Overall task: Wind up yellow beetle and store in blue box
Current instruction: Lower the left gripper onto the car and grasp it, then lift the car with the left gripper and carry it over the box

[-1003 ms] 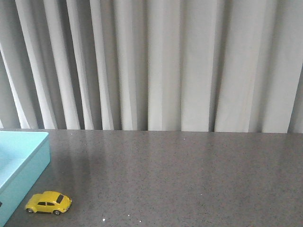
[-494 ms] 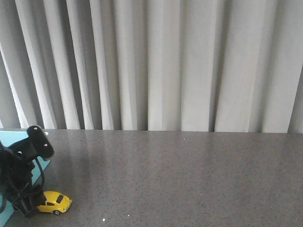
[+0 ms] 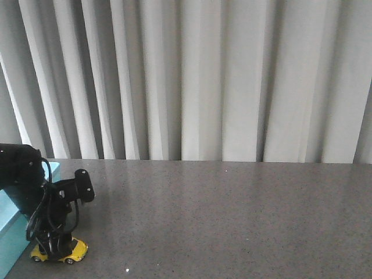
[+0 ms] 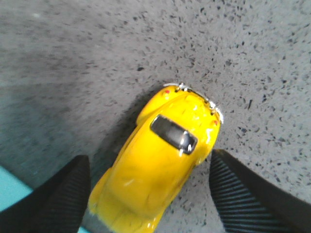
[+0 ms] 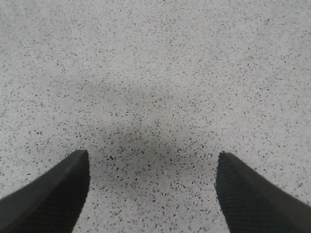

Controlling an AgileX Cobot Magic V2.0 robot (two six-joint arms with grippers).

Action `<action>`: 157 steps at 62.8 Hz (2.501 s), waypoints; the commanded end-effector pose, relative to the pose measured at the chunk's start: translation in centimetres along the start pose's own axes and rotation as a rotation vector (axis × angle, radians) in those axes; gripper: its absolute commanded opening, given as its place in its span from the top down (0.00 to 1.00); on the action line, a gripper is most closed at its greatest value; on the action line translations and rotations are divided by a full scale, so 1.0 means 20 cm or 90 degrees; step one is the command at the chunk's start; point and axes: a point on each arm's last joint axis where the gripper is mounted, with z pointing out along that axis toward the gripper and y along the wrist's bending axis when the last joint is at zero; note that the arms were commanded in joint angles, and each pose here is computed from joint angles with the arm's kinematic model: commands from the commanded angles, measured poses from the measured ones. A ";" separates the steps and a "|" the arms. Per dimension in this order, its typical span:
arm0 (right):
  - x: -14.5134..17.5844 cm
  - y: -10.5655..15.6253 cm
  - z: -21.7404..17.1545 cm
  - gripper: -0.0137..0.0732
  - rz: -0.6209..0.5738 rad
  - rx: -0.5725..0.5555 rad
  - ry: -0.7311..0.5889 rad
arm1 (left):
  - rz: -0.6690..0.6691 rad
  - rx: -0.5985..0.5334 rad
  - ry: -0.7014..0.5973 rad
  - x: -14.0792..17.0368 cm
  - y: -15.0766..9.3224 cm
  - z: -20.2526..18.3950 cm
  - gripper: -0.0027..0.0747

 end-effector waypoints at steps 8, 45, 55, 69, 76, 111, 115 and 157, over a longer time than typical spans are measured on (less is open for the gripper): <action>-0.06 0.00 -0.03 0.24 0.000 0.004 -0.055 | 0.011 -0.017 -0.024 -0.06 0.04 -0.05 0.33; -0.06 0.00 -0.03 0.24 0.000 0.004 -0.055 | 0.019 0.001 -0.015 -0.05 0.04 -0.03 0.61; -0.06 0.00 -0.03 0.24 -0.001 0.004 -0.055 | 0.011 0.009 -0.026 -0.06 0.03 -0.03 0.61; -0.06 0.00 -0.03 0.24 -0.001 0.004 -0.055 | -0.001 0.018 -0.041 -0.07 0.02 -0.04 0.61; -0.06 0.00 -0.03 0.24 -0.001 0.004 -0.055 | -0.007 0.021 -0.051 -0.08 0.02 -0.06 0.61; -0.06 0.00 -0.03 0.24 -0.001 0.004 -0.055 | -0.016 -0.012 -0.087 -0.08 -0.01 -0.26 0.76; -0.06 0.00 -0.03 0.24 -0.001 0.004 -0.055 | -0.041 -0.021 -0.096 -0.08 0.00 -0.29 0.76; -0.06 0.00 -0.03 0.24 -0.001 0.004 -0.055 | -0.478 -0.192 -0.205 0.32 0.36 -0.89 0.75</action>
